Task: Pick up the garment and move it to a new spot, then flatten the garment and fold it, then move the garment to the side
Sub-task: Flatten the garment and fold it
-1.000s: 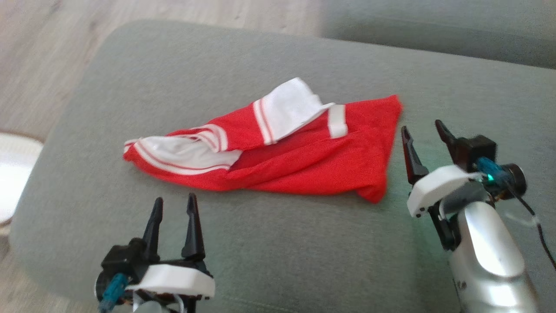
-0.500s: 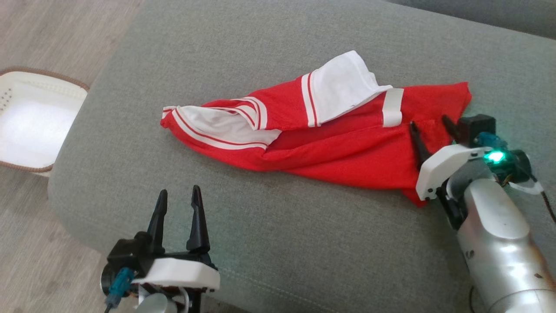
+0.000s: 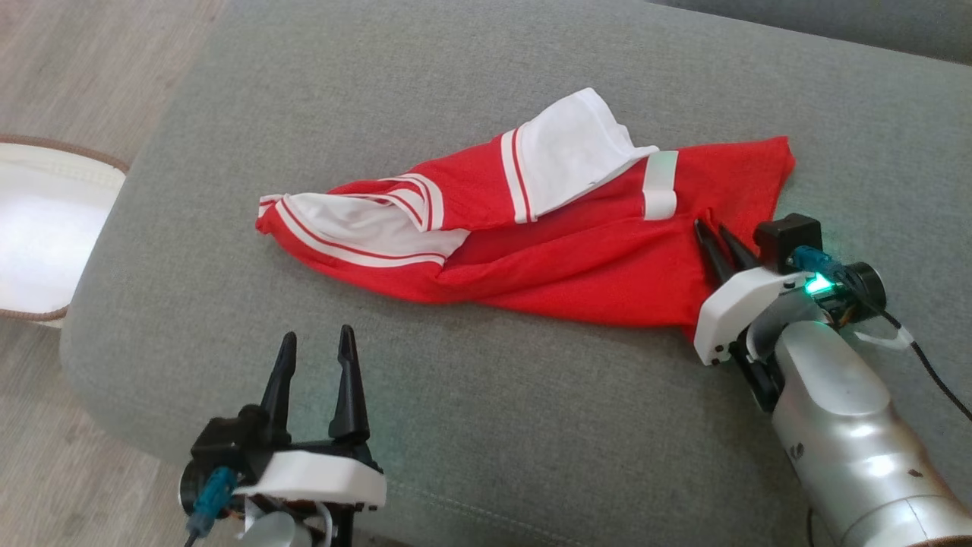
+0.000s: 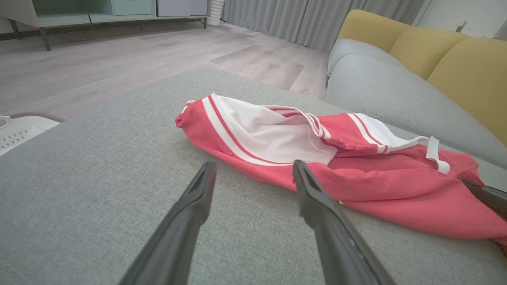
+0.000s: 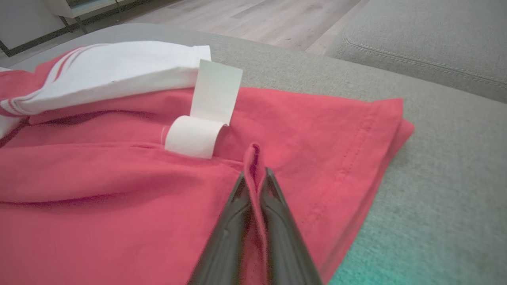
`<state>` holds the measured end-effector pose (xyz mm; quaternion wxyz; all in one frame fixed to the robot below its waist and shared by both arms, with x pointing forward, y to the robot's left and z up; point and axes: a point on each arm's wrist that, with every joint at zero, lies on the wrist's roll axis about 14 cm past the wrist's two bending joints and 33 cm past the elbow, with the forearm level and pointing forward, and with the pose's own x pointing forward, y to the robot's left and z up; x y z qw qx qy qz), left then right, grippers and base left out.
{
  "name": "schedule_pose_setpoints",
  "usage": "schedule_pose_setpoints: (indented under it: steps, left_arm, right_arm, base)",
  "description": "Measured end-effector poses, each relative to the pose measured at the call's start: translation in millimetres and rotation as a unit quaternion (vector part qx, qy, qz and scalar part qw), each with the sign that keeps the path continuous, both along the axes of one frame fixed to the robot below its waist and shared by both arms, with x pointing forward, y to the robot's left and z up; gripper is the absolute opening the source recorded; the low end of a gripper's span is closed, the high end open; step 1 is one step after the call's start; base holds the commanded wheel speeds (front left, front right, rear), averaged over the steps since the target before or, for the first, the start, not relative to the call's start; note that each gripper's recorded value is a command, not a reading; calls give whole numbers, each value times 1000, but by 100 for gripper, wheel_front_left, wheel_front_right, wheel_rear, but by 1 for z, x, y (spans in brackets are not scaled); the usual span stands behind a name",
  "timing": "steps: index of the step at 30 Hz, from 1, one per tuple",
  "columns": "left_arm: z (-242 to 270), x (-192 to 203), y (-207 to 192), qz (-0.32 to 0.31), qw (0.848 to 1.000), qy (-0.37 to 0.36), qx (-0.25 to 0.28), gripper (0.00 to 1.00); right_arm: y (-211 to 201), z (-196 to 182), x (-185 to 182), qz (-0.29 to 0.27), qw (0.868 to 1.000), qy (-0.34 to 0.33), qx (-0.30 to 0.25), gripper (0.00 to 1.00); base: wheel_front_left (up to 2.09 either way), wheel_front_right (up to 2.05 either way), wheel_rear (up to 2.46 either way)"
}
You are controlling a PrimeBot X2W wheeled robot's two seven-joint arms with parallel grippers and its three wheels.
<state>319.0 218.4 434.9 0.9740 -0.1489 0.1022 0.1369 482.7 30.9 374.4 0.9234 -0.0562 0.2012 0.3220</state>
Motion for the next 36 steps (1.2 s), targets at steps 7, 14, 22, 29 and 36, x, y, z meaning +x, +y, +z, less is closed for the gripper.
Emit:
schedule_pose_setpoints:
  steps: [7,14,22,29,36]
  left_arm:
    - [1,5,-5,-10,1000,-3,1,100]
    - [6,13,-15,-32,999,-14,0,100]
    - [20,19,-28,-57,998,-38,1,100]
    - [28,17,-37,-78,996,-47,6,100]
    - [35,19,-46,-97,994,-56,10,100]
  right_arm:
    - [4,24,11,1,999,-40,25,0]
    - [2,62,15,12,994,-101,38,0]
    - [3,121,2,37,981,-178,71,0]
    - [4,93,-100,119,981,-128,81,0]
    - [-30,71,-156,126,988,-71,46,38]
  base:
    - [0,0,0]
    - [0,0,0]
    - [0,0,0]
    - [0,0,0]
    - [0,0,0]
